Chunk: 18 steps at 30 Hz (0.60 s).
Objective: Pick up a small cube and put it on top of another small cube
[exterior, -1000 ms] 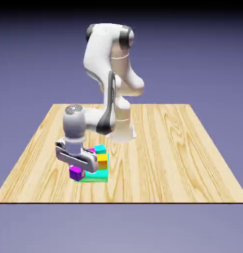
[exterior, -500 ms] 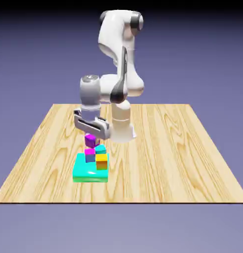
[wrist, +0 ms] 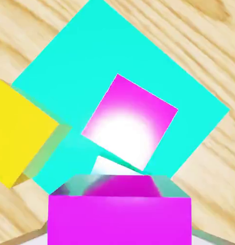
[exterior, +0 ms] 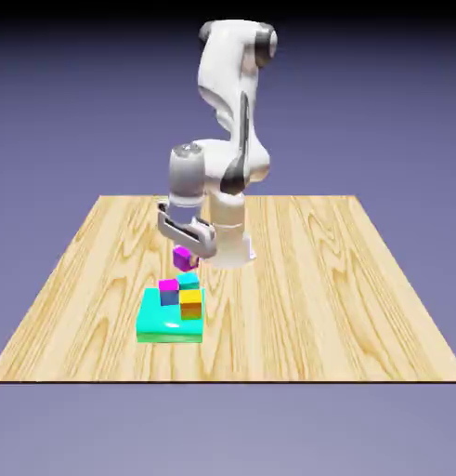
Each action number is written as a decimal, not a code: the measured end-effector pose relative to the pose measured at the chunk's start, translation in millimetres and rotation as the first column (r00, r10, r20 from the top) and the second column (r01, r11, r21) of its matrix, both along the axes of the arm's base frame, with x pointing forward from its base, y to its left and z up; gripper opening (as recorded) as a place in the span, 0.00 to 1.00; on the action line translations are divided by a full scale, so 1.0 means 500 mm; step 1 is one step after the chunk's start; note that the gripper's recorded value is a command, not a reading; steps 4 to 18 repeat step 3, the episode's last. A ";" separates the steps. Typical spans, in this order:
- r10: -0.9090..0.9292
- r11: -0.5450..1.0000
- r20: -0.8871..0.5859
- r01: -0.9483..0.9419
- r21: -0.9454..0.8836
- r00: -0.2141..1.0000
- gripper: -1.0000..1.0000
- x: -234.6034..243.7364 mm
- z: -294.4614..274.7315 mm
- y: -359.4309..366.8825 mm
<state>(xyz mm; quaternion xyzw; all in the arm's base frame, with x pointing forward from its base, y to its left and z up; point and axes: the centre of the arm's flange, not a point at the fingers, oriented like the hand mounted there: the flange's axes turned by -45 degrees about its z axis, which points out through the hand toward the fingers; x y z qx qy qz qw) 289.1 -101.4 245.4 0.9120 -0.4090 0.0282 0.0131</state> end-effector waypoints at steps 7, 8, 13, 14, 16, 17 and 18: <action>0.000 1.000 0.000 0.000 0.001 1.000 1.00 -0.002 -0.016 0.001; 0.000 1.000 0.000 0.000 0.001 1.000 1.00 -0.002 -0.016 0.001; 0.000 1.000 0.000 0.000 0.001 1.000 1.00 -0.002 -0.016 0.001; 0.000 1.000 0.000 0.000 0.001 1.000 1.00 -0.002 -0.016 0.001; 0.000 1.000 0.000 0.000 0.001 1.000 1.00 -0.002 -0.016 0.001; 0.000 1.000 0.000 0.000 0.001 1.000 1.00 -0.002 -0.016 0.001; 0.000 1.000 0.000 0.000 0.001 1.000 1.00 -0.002 -0.016 0.001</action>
